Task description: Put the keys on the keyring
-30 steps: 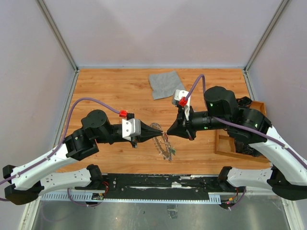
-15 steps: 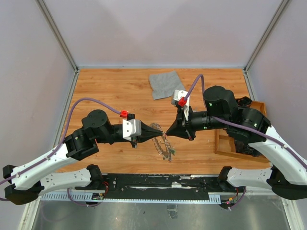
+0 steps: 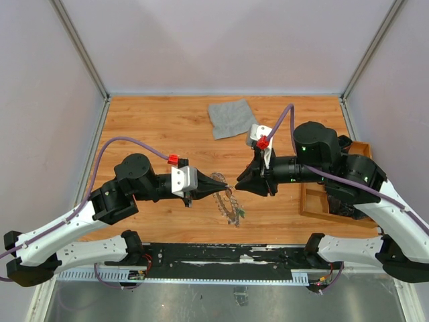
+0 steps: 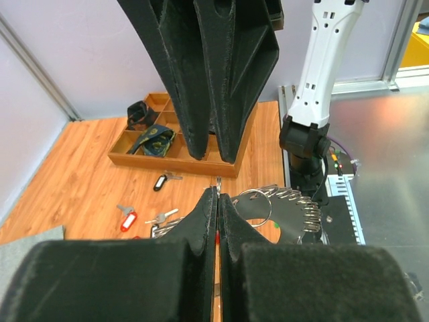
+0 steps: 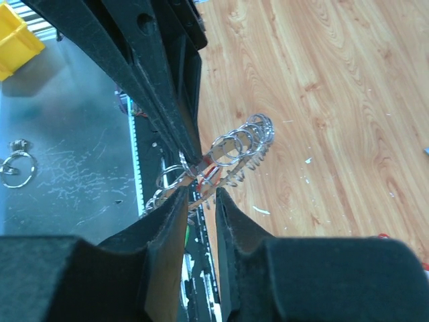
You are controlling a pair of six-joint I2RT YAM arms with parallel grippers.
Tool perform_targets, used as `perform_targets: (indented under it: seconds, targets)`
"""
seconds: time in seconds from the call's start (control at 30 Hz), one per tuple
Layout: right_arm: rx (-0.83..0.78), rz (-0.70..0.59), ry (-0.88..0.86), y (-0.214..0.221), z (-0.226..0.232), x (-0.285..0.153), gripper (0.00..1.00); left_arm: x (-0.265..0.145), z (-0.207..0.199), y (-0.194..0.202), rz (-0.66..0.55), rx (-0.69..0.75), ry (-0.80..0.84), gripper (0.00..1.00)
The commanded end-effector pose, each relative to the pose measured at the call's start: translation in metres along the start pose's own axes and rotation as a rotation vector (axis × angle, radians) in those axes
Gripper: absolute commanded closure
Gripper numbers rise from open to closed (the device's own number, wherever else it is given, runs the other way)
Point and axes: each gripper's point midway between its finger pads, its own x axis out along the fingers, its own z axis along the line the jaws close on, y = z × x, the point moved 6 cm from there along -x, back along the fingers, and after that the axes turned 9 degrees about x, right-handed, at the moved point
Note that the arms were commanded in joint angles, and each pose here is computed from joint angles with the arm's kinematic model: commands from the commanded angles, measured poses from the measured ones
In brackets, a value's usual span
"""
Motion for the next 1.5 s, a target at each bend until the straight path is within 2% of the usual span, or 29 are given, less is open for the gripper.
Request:
perform_targets:
  seconds: [0.0,0.17,0.3,0.4,0.63,0.8,0.87,1.27,1.47]
  targets:
    - [-0.037,-0.046,0.063,-0.003,-0.005,-0.006,0.73,-0.002,0.005,-0.015,-0.058,0.000,-0.044,0.99]
    - [-0.061,-0.112,0.230,0.000,-0.023,-0.017,0.58,0.004,0.009,0.005,0.019,-0.085,-0.109,0.99]
    - [-0.068,-0.107,0.312,0.010,-0.034,-0.018,0.45,0.008,0.010,0.033,0.106,-0.161,-0.185,1.00]
    - [-0.061,-0.092,0.330,0.019,-0.039,-0.014,0.29,0.011,0.008,0.057,0.176,-0.226,-0.236,0.99]
    - [0.016,-0.007,0.421,0.038,-0.054,-0.002,0.18,0.014,0.014,0.118,0.359,-0.376,-0.311,0.99]
    - [0.071,-0.014,0.543,0.049,-0.066,-0.006,0.08,0.000,0.017,0.135,0.420,-0.421,-0.376,0.99]
    - [0.100,-0.022,0.599,0.052,-0.071,-0.008,0.01,-0.007,0.016,0.142,0.460,-0.441,-0.409,1.00]
    - [0.155,0.043,0.691,0.067,-0.088,0.004,0.02,-0.041,0.000,0.174,0.624,-0.555,-0.530,0.99]
    - [0.197,0.074,0.698,0.075,-0.088,0.005,0.02,-0.026,0.031,0.212,0.699,-0.583,-0.542,0.99]
